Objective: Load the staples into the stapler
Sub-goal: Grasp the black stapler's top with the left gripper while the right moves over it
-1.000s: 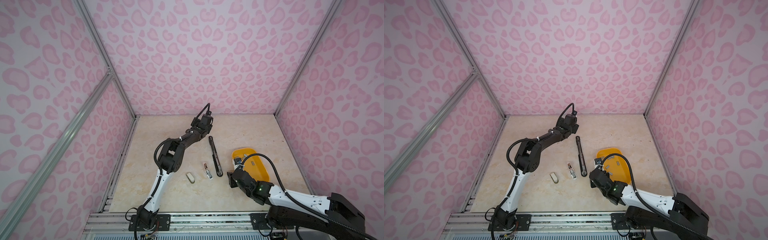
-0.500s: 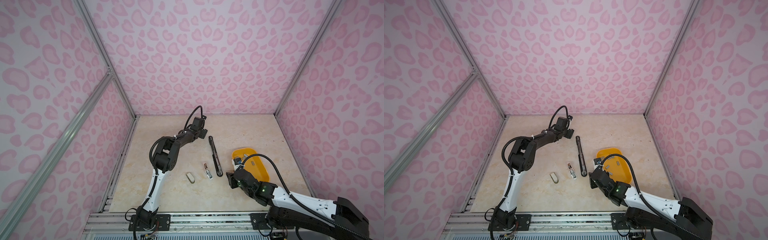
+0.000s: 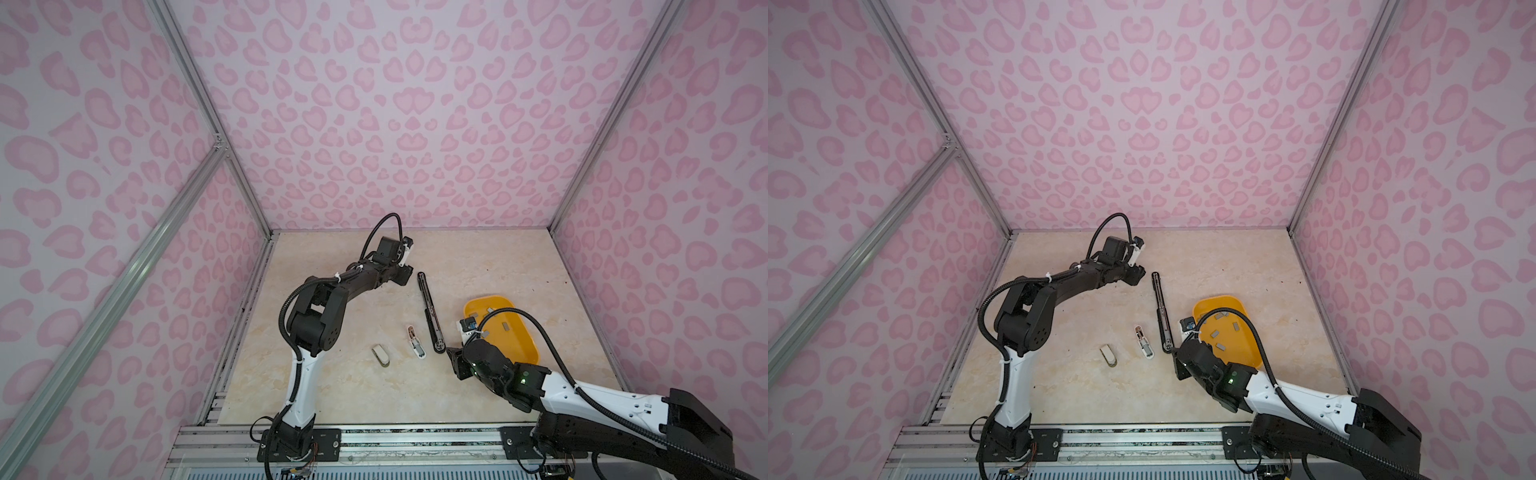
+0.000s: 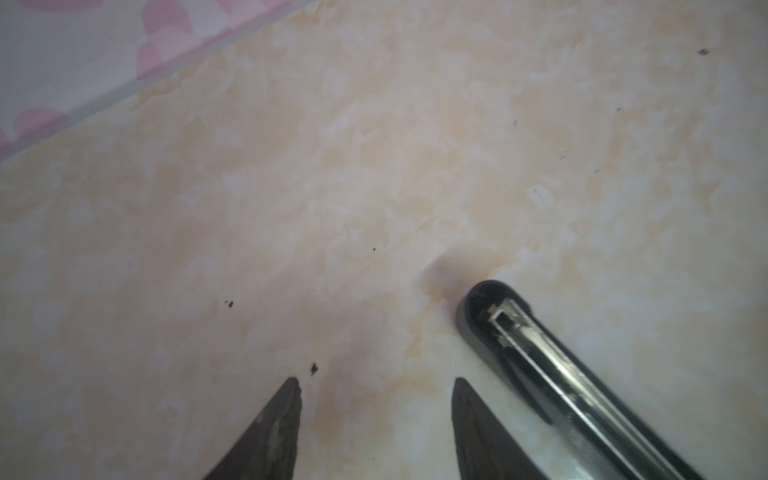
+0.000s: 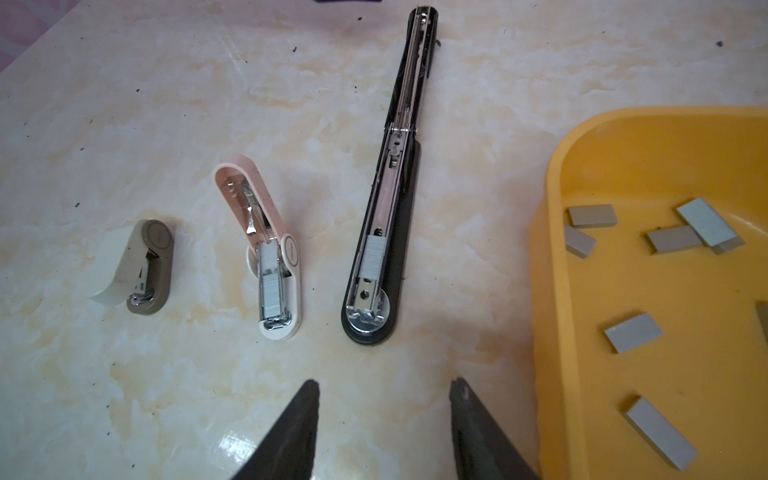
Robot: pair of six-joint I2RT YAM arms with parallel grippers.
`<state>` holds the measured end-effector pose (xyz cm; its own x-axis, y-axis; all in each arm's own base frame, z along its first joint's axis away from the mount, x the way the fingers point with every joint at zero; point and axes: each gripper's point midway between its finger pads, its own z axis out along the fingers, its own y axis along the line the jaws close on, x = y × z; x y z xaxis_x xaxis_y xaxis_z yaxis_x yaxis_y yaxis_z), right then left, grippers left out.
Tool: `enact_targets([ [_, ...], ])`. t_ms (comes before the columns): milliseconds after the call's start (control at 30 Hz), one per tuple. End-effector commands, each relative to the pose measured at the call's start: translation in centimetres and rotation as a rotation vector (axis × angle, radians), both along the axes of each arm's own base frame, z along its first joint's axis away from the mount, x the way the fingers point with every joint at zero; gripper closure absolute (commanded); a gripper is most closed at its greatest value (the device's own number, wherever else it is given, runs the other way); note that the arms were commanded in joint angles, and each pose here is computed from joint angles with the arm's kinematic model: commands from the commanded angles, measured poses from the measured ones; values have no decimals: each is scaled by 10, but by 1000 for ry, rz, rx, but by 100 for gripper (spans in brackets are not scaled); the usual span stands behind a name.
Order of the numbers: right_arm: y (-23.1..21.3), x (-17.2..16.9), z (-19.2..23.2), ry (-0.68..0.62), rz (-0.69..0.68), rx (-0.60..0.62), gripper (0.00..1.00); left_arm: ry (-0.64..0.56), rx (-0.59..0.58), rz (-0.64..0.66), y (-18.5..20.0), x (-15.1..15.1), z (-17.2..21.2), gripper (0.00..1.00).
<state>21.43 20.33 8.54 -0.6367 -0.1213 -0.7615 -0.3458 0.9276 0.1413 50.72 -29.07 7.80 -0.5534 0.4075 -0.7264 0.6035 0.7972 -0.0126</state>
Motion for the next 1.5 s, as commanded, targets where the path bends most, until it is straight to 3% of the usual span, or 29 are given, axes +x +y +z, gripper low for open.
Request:
enact_targets([
  [0, 3, -1, -3, 20, 3, -11, 45, -41, -77, -74, -19, -6, 41, 41],
  [400, 21, 27, -32, 100, -35, -206, 46, 2, -106, -73, -24, -10, 42, 42],
  [600, 24, 38, -44, 118, -52, -221, 52, 73, -233, 8, -24, -6, 55, 43],
  [733, 25, 42, -44, 108, -58, -211, 61, 123, -280, 72, -21, -8, 61, 41],
  [933, 27, 49, -51, 107, -66, -214, 64, 209, -270, 198, -6, -20, 55, 37],
  [1200, 29, 53, -51, 103, -78, -191, 88, 376, -366, 249, -16, -34, 39, 36],
  [1467, 32, 54, -47, 156, -96, -16, 96, 451, -397, 294, -26, -38, 20, 34],
])
